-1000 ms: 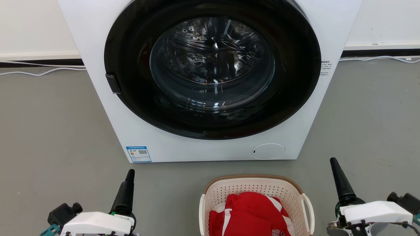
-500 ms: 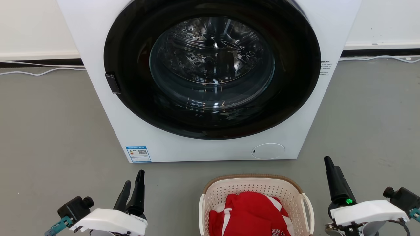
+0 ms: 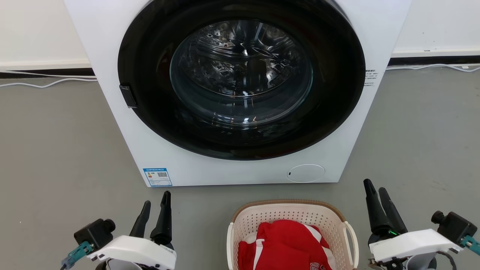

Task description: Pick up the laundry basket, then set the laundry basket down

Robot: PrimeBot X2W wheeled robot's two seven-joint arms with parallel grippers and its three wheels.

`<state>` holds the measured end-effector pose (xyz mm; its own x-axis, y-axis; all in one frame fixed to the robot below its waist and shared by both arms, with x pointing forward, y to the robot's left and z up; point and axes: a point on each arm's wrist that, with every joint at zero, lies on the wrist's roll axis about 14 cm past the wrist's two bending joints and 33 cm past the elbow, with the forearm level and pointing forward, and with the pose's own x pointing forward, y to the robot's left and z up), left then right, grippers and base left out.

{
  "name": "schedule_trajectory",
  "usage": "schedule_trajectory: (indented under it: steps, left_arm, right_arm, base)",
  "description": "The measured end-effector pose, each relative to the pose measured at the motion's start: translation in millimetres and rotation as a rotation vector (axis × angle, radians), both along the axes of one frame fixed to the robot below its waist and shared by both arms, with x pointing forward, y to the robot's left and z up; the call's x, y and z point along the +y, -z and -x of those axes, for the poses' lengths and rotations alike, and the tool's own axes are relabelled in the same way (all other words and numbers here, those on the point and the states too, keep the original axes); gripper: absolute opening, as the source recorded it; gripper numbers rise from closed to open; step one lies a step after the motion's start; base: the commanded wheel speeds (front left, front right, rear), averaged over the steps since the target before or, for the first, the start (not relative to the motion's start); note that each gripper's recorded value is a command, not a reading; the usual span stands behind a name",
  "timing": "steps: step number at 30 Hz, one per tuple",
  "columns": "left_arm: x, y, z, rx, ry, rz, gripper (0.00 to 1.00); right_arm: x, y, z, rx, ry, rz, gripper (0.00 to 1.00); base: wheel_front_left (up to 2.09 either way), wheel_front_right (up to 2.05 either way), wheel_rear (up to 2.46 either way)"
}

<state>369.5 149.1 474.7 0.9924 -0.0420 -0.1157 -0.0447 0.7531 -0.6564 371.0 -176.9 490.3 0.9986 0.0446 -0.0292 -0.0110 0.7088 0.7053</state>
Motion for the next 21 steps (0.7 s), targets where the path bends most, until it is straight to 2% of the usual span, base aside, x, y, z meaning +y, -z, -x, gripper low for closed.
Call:
schedule_trajectory:
  steps: [21]
  left_arm:
    - [-12, -19, -5, -0.103, 0.036, -0.236, 1.00]
  right_arm:
    - [9, -14, -4, -0.079, -0.040, 0.232, 1.00]
  base:
    - [0.00, 0.00, 0.00]
